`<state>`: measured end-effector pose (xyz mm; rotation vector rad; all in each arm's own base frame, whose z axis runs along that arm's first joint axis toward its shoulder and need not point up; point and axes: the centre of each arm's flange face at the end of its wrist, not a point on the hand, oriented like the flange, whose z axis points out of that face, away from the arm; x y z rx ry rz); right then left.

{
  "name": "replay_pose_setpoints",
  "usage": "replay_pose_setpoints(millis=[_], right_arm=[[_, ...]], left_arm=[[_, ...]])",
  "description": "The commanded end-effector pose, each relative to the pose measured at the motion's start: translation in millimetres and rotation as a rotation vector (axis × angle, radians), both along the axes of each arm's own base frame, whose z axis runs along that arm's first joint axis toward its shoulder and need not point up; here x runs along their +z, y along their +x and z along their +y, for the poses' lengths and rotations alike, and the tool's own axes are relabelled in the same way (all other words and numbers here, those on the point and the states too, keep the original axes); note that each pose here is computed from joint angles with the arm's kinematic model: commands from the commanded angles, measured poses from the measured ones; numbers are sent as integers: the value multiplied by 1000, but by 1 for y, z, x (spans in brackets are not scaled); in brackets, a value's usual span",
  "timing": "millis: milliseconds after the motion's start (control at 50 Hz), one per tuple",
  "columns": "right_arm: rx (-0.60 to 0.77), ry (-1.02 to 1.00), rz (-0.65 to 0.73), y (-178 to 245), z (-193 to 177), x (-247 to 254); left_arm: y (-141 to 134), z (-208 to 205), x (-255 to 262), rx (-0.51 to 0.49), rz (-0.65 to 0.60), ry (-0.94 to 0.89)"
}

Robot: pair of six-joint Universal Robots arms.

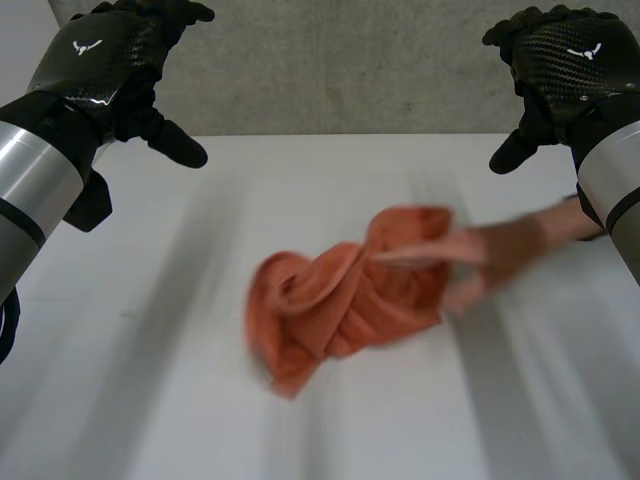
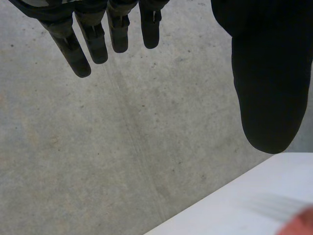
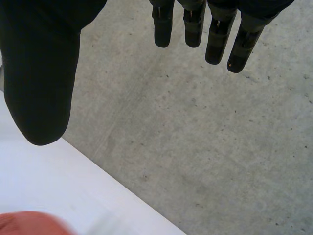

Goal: Fold the laundry

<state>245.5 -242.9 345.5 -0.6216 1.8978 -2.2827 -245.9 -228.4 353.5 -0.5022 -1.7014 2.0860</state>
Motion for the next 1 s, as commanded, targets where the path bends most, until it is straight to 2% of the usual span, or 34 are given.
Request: replay_pose_setpoints(millis=[20,120,340,500,620,640,700,760,880,1000], right_arm=[[1,-4,-3,0,0,1],[10,-3,-3,1,0,0],[133,5,26,9,1,1],[158,220,167,8,7,-25],[200,449,263,14,11,-66],[217,496,272,16,13,-76],[269,587,265,24,15,-99],[283,687,231,27,14,-125],[266,754,175,34,7,-172],[226,689,139,38,-4,-200]], left_arm=[[0,0,0,0,-2,0],[0,0,-1,-2,-2,1],[-2,1,-4,-5,-14,31],[2,16,-18,-10,-88,159],[5,24,-64,-6,-280,257],[5,24,-64,-6,-280,257],[8,26,-105,-13,-425,335],[11,30,-131,-36,-489,406],[3,19,-174,-59,-526,481],[-4,2,-207,-58,-551,505]])
